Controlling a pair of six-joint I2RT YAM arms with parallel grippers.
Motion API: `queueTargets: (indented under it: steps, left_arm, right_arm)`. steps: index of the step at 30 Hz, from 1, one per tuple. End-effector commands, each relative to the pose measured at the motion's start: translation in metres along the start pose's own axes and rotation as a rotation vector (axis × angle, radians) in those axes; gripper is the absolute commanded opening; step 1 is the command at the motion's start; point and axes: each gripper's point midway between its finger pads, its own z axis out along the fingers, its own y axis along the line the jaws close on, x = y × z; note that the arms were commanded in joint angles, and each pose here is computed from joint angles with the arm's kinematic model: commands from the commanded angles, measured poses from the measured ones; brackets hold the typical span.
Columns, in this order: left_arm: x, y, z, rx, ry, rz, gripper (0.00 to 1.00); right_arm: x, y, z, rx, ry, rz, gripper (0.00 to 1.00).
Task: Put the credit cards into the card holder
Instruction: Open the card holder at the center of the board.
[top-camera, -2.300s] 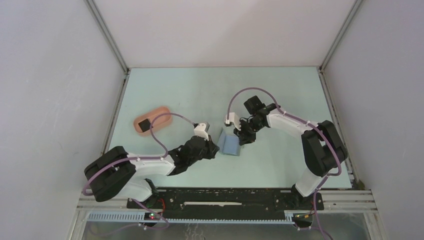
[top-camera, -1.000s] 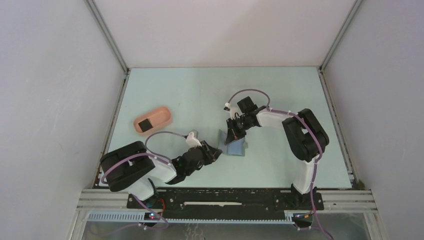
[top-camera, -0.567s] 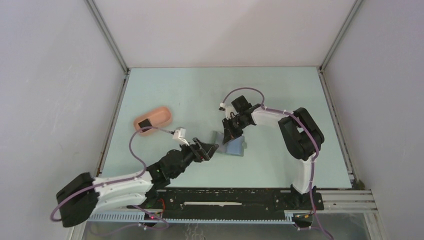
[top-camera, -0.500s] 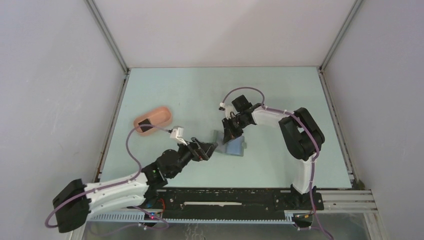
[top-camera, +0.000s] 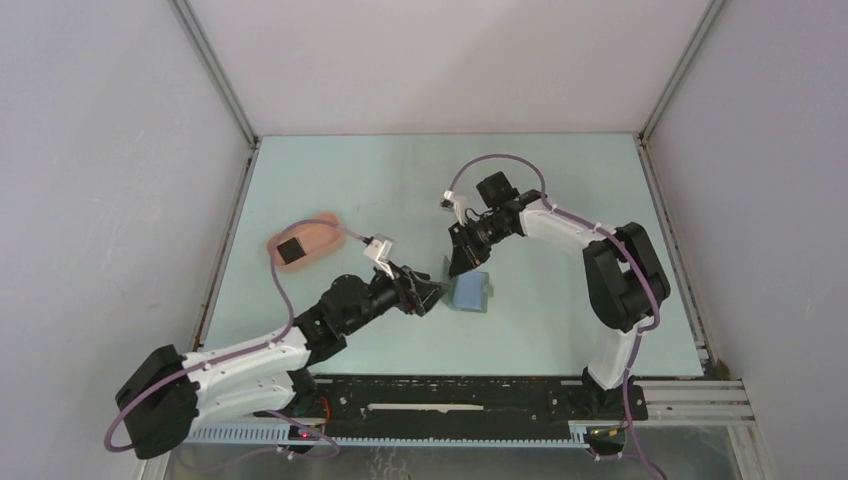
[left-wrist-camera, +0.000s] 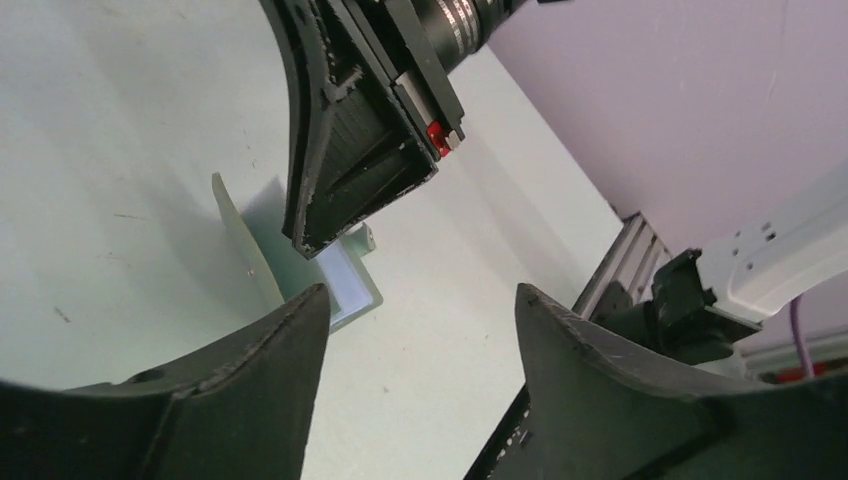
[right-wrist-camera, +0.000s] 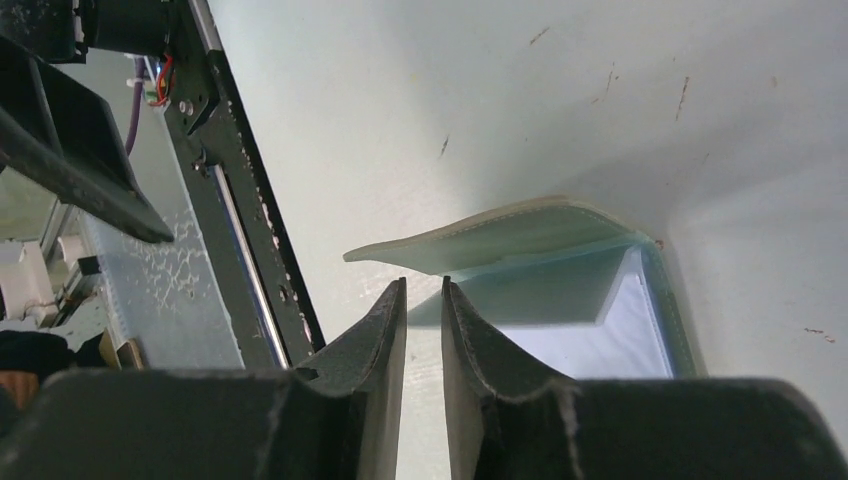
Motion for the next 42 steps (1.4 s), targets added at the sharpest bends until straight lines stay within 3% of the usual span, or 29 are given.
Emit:
queueTargets:
  steps: [1,6,13,18,21,28,35,42]
  left_arm:
    - [-0.017,-0.025,0.015,0.111,-0.021,0.051,0.69]
    - [-0.013,-0.023,0.021,0.133,-0.004,0.126,0.58]
    - [0.002,-0.004,0.031,0.094,0.05,0.27,0.59]
    - [-0.01,-0.011,0.035,0.141,-0.026,0.362,0.59]
    - [-0.005,-0.006,0.049,0.135,0.005,0.414,0.58]
    - [-0.004,0.003,0.056,0.072,0.01,0.33,0.57]
    - [0.012,0.009,0.054,-0.015,0.05,0.171,0.72]
    - [0.033,0.016,0.054,-0.251,0.126,0.278,0.76]
  right_arm:
    - [0.004,-0.002,0.001,-0.052,0.018,-0.002,0.27]
    - [0.004,-0.002,0.008,-0.117,0.014,0.017,0.27]
    - [-0.007,0.031,-0.002,-0.284,-0.001,-0.073,0.28]
    - [-0.009,0.029,-0.008,-0.261,0.007,-0.097,0.28]
    - [-0.013,0.024,-0.02,-0.223,-0.009,-0.122,0.28]
    - [-0.02,0.019,-0.066,-0.072,-0.086,-0.241,0.27]
    - [-0.025,0.04,-0.11,0.031,-0.213,-0.383,0.27]
    - [-0.032,0.033,-0.127,0.145,-0.29,-0.421,0.29]
